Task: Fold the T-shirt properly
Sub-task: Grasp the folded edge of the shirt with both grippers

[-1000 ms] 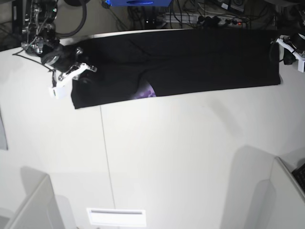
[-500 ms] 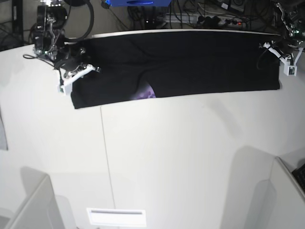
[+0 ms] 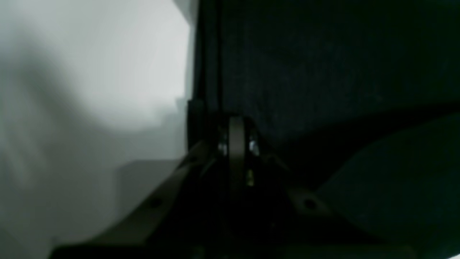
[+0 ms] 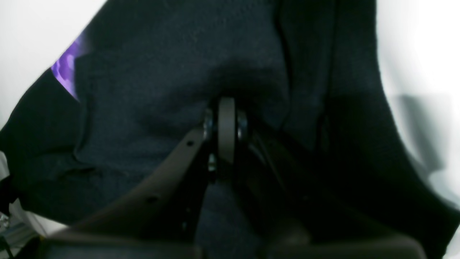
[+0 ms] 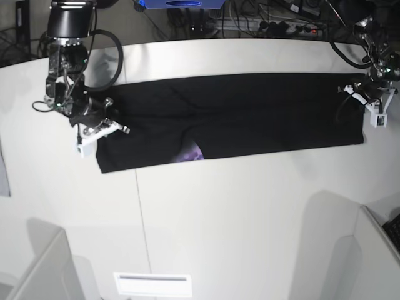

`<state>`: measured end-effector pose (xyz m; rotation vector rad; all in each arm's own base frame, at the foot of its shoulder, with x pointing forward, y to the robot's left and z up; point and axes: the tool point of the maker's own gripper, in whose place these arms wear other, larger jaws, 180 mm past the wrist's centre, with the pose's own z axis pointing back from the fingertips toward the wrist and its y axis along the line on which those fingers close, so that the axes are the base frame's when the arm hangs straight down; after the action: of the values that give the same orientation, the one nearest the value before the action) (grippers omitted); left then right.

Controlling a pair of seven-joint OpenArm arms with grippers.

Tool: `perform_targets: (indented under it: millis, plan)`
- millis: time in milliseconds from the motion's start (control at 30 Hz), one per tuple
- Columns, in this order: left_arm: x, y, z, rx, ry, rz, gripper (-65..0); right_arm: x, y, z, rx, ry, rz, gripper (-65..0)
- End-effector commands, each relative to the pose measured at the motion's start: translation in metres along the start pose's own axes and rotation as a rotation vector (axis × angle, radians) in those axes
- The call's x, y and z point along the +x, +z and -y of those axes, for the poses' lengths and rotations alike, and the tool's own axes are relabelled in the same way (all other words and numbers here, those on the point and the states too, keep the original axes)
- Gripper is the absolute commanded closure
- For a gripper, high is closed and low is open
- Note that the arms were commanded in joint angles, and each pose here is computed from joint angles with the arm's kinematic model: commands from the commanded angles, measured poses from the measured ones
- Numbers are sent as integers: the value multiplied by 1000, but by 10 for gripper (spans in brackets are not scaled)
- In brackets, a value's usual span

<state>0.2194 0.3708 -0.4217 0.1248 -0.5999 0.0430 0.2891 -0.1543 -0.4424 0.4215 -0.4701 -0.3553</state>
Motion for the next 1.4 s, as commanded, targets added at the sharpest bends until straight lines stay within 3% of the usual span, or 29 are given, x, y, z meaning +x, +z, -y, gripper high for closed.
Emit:
perform_targets:
  millis: [0, 267, 533, 700, 833, 900, 1000, 1133, 1233, 1367]
  plan:
    - [3, -1, -4, 21, -35, -27, 0, 10, 1, 11, -57, 18, 11, 0]
    - [38, 4, -6, 45, -60, 48, 0, 33, 16, -13, -11, 68, 89, 0]
    - [65, 52, -29, 93, 2, 169, 0, 44, 59, -59, 82, 167, 219, 0]
    - [70, 88, -40, 77, 84, 271, 0, 37, 69, -77, 164, 152, 219, 0]
    - [63, 103, -51, 75, 135, 308, 0, 29, 68, -79, 173, 149, 179, 0]
    - [56, 103, -55, 72, 156, 299, -86, 28, 68, -78, 173, 149, 176, 0]
    - [40, 93, -56, 51, 194, 262, -327, 25, 67, -77, 170, 148, 170, 0]
    - [24, 80, -55, 12, 209, 220, -559, 23, 67, -76, 168, 146, 165, 0]
    - [13, 70, -56, -7, 248, 188, -650, 12, 63, -81, 181, 161, 137, 0]
    - [9, 59, -55, -25, 289, 176, -650, -2, 57, -95, 209, 198, 96, 0]
